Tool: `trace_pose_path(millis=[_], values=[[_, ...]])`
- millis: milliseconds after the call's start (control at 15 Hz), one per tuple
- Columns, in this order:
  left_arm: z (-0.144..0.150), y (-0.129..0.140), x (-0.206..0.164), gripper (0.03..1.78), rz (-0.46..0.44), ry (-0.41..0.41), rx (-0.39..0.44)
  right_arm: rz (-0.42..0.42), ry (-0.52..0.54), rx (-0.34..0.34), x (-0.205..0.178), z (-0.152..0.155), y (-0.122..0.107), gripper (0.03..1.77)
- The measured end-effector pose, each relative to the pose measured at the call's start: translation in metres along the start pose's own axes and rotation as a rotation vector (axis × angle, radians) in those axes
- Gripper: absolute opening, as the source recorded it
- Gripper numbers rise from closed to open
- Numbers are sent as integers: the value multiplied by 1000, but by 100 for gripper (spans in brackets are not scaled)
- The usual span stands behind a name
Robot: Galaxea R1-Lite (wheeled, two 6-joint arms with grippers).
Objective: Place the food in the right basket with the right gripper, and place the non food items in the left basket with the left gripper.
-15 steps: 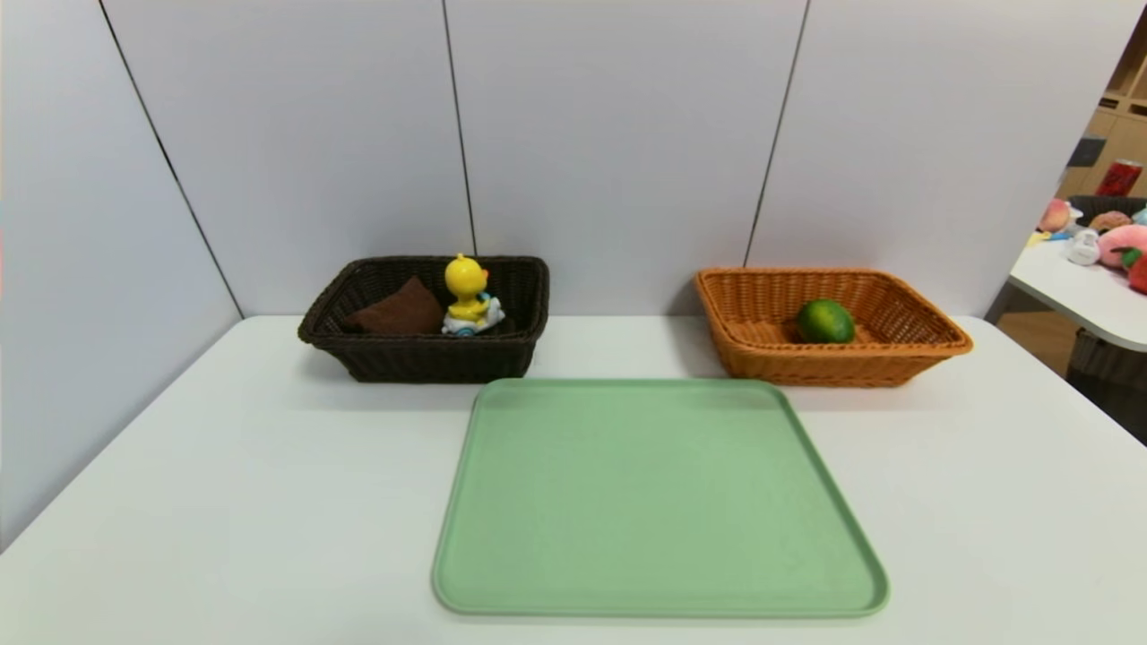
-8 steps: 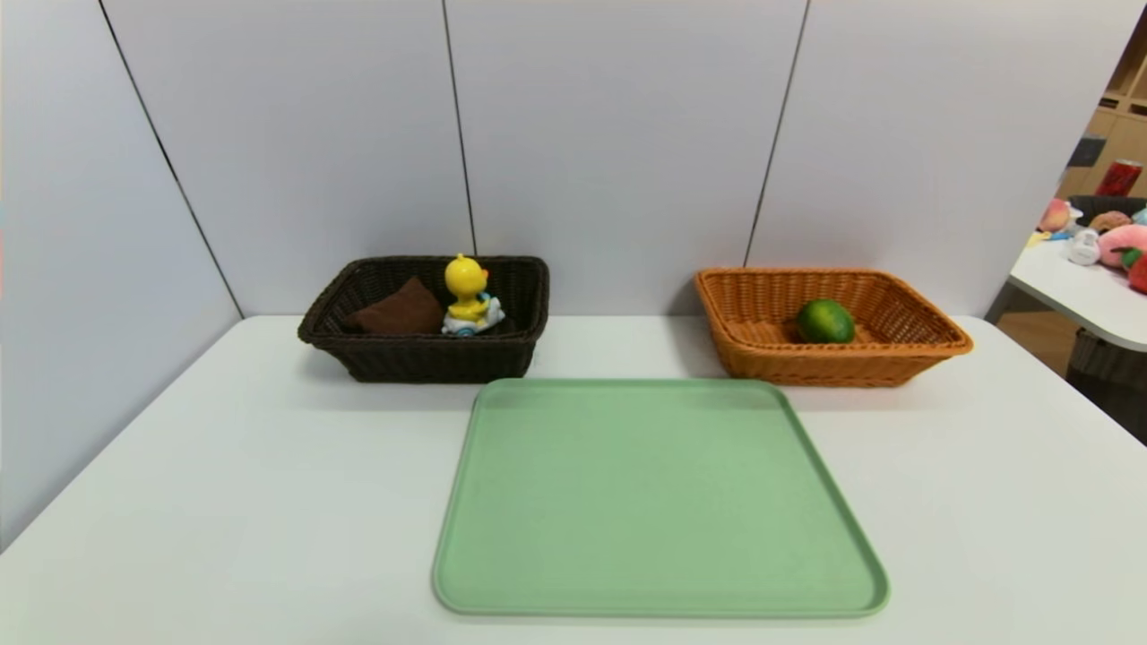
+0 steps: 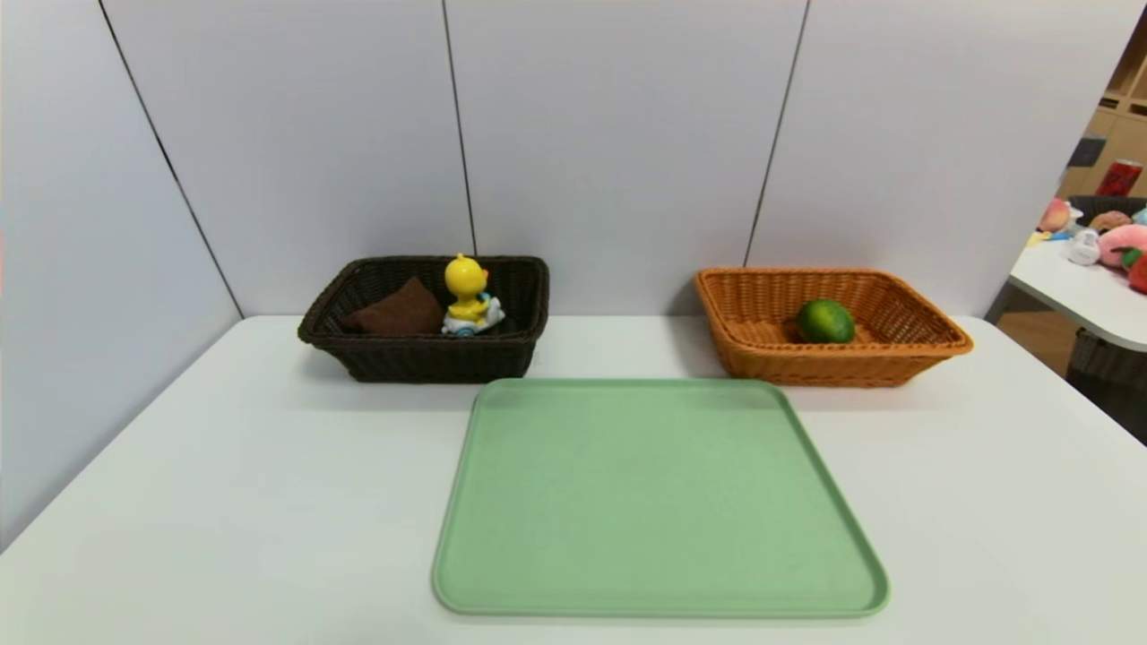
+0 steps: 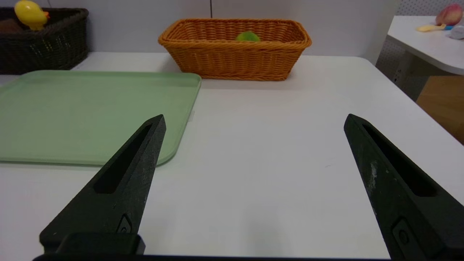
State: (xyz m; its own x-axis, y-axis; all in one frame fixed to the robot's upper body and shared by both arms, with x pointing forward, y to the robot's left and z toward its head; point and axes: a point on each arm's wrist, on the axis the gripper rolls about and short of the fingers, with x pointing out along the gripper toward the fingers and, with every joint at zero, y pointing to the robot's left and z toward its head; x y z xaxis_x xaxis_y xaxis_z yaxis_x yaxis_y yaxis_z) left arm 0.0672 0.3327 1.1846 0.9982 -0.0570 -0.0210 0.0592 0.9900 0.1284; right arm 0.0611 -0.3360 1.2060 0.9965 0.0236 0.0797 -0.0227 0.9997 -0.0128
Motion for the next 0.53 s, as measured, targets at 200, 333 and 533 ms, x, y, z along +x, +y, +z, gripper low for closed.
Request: trace_pose_path(millis=[200, 333, 533], values=[[-1, 0, 0, 169, 1, 1, -19, -5, 63, 8, 5, -20, 0, 169], [-1, 0, 0, 169, 6, 1, -25, -5, 73, 8, 6, -23, 0, 169], [-1, 0, 1, 169, 26, 4, -64, 4, 75, 0, 6, -24, 0, 169]])
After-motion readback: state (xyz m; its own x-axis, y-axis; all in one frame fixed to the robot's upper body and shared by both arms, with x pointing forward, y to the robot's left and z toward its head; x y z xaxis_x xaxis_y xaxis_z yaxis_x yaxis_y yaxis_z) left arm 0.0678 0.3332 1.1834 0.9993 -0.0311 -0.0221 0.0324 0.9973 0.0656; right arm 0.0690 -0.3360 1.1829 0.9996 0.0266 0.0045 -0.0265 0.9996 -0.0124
